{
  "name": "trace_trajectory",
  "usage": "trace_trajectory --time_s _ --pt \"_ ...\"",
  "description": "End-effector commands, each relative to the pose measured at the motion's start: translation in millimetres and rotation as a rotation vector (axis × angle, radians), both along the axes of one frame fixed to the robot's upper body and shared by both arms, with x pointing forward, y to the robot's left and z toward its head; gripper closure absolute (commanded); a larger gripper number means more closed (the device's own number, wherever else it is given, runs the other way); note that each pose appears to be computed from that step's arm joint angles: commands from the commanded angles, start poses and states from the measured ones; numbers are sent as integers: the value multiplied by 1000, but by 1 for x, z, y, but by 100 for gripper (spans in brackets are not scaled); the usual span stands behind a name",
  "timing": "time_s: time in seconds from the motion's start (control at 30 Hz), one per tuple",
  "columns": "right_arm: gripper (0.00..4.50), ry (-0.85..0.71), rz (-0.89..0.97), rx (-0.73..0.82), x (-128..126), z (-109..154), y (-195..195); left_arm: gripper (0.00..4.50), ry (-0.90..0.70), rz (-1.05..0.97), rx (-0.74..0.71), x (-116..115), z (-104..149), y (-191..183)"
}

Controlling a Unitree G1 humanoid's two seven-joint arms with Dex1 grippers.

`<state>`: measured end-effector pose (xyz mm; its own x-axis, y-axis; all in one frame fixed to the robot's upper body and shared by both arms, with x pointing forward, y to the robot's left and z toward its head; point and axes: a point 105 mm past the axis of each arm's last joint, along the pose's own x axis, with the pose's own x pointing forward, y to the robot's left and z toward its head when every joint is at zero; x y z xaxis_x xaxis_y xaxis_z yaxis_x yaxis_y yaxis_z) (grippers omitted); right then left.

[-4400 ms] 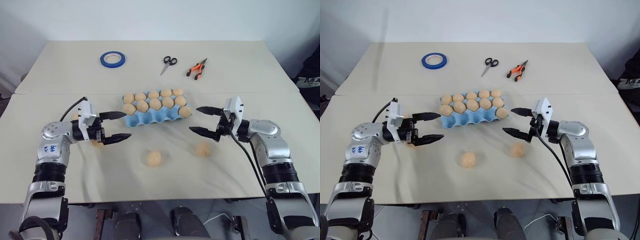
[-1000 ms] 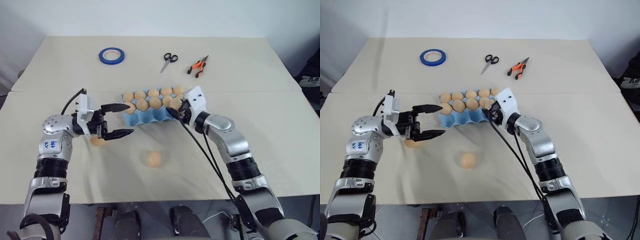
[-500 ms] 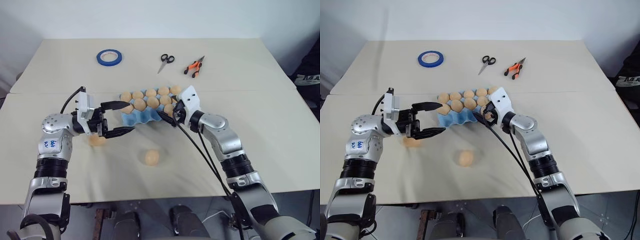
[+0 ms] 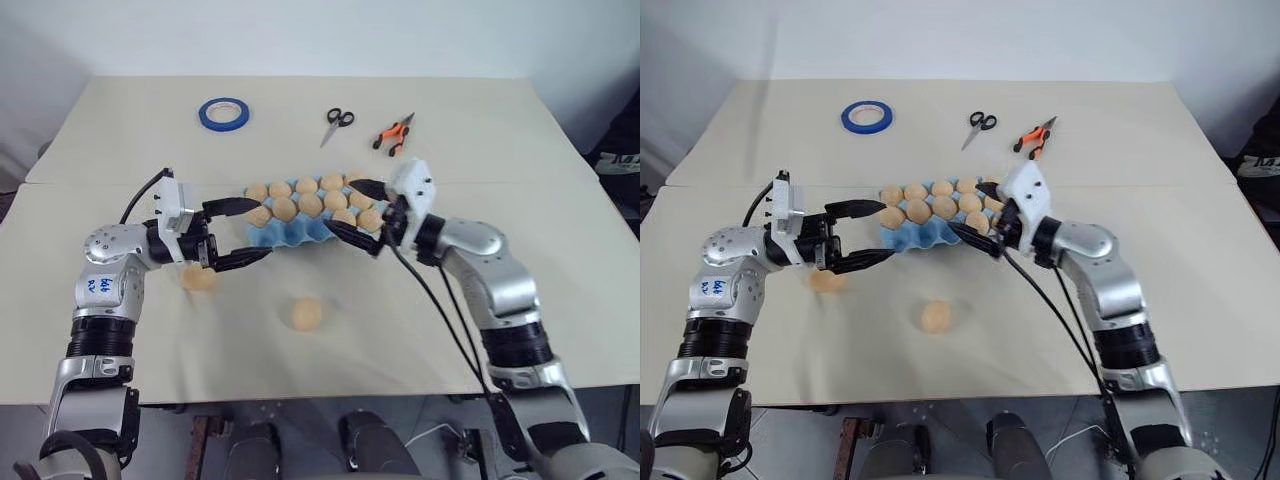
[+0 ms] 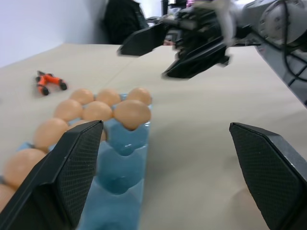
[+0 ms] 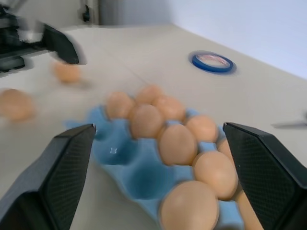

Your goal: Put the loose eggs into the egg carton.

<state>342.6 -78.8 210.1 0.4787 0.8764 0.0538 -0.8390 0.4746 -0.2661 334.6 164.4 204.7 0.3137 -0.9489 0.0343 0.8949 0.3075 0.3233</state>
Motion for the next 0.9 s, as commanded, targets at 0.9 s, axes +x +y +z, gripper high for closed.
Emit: trace_trajectory --time_s 0.9 --pt "4 73 296 -256 -48 -60 -103 0 45 355 -10 -101 -70 -71"
